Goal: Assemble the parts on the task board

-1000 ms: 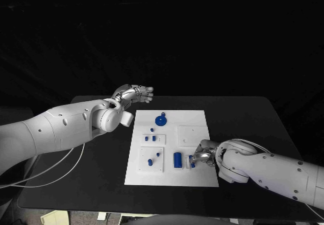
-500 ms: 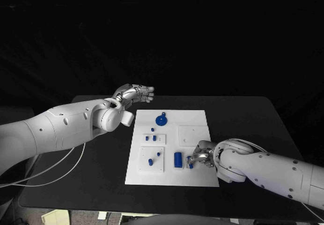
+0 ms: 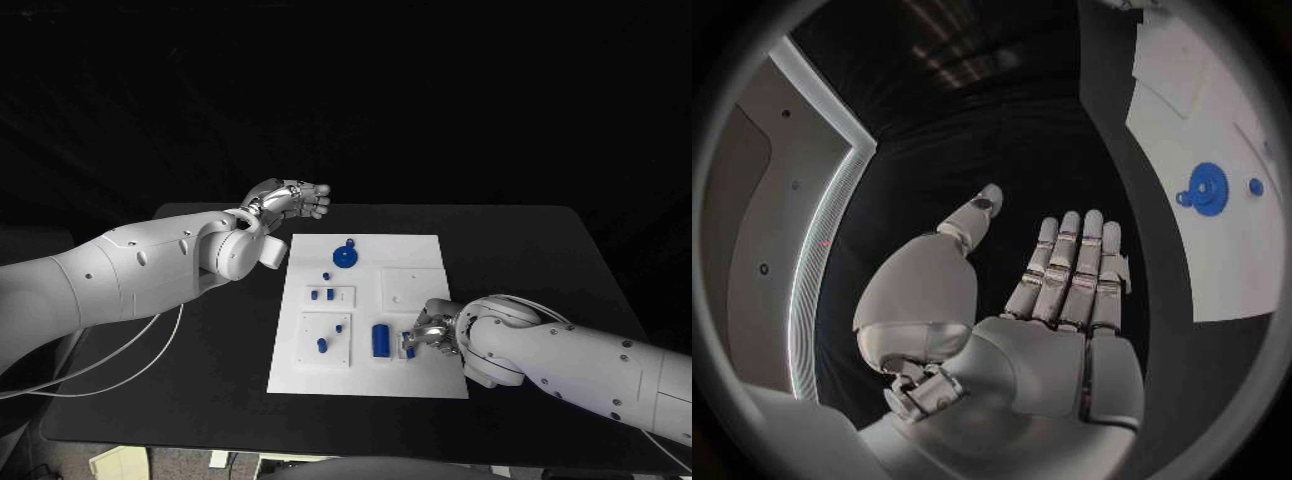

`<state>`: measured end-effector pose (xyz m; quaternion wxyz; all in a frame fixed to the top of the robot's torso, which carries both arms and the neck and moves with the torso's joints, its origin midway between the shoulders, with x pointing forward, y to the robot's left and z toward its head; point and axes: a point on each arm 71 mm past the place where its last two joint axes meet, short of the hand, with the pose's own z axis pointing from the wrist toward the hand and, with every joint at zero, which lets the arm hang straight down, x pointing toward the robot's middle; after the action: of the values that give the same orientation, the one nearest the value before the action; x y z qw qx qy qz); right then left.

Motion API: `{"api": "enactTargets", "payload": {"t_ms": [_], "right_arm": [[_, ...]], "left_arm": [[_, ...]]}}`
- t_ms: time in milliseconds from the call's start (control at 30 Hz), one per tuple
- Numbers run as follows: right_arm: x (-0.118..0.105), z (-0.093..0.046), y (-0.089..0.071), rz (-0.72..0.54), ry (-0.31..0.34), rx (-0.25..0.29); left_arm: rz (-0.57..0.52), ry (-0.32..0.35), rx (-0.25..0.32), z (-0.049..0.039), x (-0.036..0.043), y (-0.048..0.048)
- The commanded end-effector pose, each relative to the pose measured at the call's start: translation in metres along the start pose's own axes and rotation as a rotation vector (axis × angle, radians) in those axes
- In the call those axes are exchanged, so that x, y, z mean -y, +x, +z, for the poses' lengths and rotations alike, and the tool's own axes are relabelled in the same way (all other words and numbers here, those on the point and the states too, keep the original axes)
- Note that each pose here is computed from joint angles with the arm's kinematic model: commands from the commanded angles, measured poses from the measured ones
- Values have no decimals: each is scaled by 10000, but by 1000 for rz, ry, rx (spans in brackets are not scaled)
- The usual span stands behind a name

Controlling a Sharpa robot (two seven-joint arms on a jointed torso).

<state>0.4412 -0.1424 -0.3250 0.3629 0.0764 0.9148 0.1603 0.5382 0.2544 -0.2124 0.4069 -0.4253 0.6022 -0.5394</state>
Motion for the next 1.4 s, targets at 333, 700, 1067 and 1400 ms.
{"api": "enactTargets", "payload": {"t_ms": [333,700,1067,1400], "right_arm": [[-76,-12,45,-19,-36,-13],[-75,-14,37,-15,-40,0],[-79,-24,38,-16,-54,0],[-63,-48,27,-21,-63,15]], "left_arm": [[-7,8,-13,7,16,25],[-7,8,-11,6,15,21],[-6,8,-10,5,15,16],[-6,7,-10,6,15,16]]}}
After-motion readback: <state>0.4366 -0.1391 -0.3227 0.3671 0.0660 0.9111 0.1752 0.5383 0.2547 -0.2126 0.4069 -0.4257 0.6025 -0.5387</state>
